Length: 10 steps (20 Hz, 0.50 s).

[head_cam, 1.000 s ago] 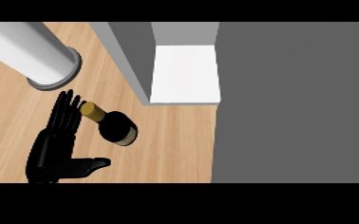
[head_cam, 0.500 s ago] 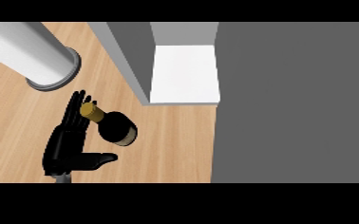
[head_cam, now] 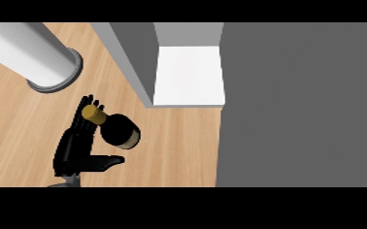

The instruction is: Pick up the wine, place it into the cabinet and close the cabinet

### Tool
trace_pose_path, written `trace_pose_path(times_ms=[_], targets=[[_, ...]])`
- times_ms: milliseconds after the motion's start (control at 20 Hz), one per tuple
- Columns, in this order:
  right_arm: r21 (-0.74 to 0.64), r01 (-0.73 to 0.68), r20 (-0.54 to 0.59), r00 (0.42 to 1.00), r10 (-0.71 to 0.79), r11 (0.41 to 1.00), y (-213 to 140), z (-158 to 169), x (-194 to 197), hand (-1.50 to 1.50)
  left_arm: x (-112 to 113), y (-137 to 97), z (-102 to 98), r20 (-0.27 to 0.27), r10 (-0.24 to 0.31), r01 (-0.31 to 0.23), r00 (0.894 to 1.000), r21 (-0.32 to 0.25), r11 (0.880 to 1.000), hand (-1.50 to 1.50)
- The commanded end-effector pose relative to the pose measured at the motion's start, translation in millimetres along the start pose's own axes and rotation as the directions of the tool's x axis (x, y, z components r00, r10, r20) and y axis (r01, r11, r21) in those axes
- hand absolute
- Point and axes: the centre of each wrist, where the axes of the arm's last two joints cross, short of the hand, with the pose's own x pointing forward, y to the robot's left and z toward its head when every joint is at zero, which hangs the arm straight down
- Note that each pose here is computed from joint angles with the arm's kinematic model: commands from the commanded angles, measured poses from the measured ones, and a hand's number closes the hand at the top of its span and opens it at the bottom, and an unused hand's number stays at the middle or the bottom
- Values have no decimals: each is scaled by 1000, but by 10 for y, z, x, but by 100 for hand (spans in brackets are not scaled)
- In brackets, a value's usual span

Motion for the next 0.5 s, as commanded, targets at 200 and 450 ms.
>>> trace_pose_path(times_ms=[200, 450], targets=[[35, 54, 62, 996, -56, 998, 159, 298, 285, -150, -257, -96, 37, -21, -3, 3, 1000, -3, 1000, -150], [38, 54, 69, 996, -57, 998, 178, 124, 230, -150, -437, -238, -53, -34, 5, -6, 999, -28, 1000, -150]])
